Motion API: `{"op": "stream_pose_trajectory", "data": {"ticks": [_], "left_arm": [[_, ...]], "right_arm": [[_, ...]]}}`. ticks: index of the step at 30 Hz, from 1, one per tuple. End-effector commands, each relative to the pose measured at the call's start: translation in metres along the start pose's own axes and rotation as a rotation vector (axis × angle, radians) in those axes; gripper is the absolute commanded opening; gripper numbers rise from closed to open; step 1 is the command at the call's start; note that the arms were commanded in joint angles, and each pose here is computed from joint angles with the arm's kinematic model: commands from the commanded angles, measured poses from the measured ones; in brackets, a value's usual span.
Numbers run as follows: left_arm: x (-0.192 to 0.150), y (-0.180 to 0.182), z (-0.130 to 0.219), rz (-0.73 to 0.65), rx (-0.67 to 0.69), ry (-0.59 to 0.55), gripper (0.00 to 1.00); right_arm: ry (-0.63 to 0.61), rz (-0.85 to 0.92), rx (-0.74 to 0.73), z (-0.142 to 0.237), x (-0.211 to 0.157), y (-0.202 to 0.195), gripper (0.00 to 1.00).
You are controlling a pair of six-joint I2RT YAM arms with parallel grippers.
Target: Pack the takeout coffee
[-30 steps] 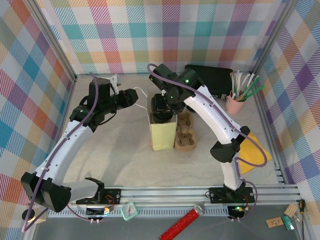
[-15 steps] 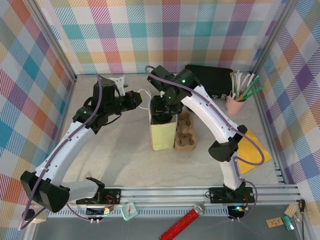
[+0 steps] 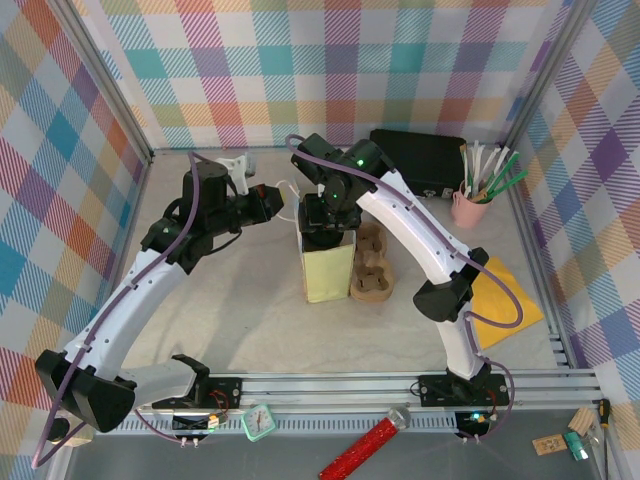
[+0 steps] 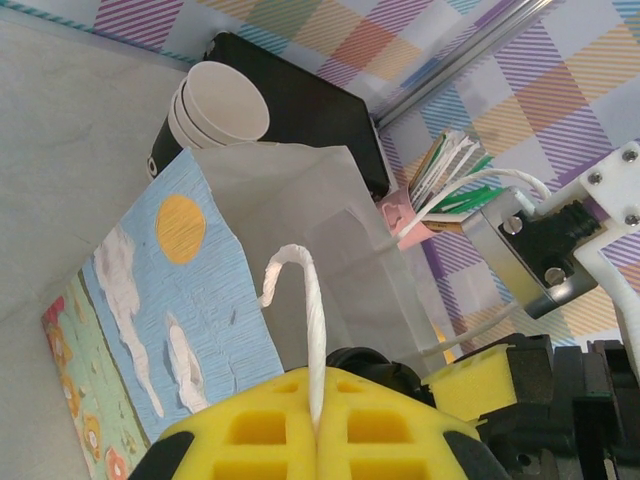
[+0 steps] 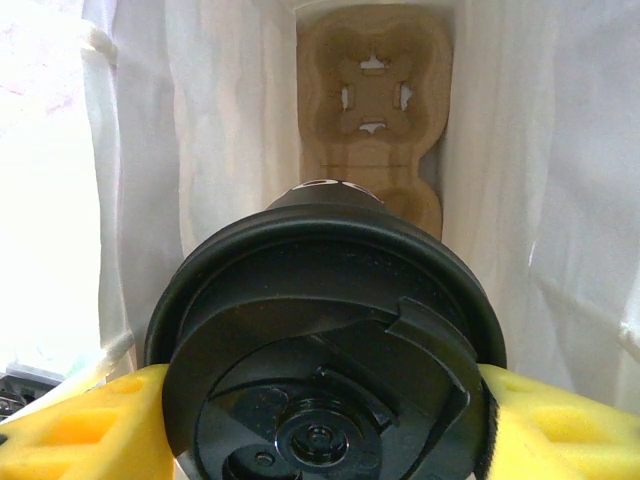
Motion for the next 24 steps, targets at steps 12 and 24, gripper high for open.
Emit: {"op": "stream_pose_trajectory", "data": {"ticks": [12, 24], "left_arm": [[-0.001, -0.005, 0.013, -0.014, -0.005, -0.031, 0.0], [-0.004, -0.005, 0.013, -0.018, -0.017, -0.028, 0.0]], "right_arm": [[0.168, 0.019, -0.136, -0.012, -0.018, -0.013, 0.63], [0.199, 0.031, -0.181, -0.016, -0.024, -0.021, 0.63]]}}
Point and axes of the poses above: each hand's point on the last joint's axis, 136 mm out from that joint toward the fingers, its own z axis back along the fingers, its own y axis along the line the jaws close on, x = y × z, the point moved 10 cm from there along z, back along the fingers, and after that the axes turned 9 degrees about -z, right-handed, at the moved point
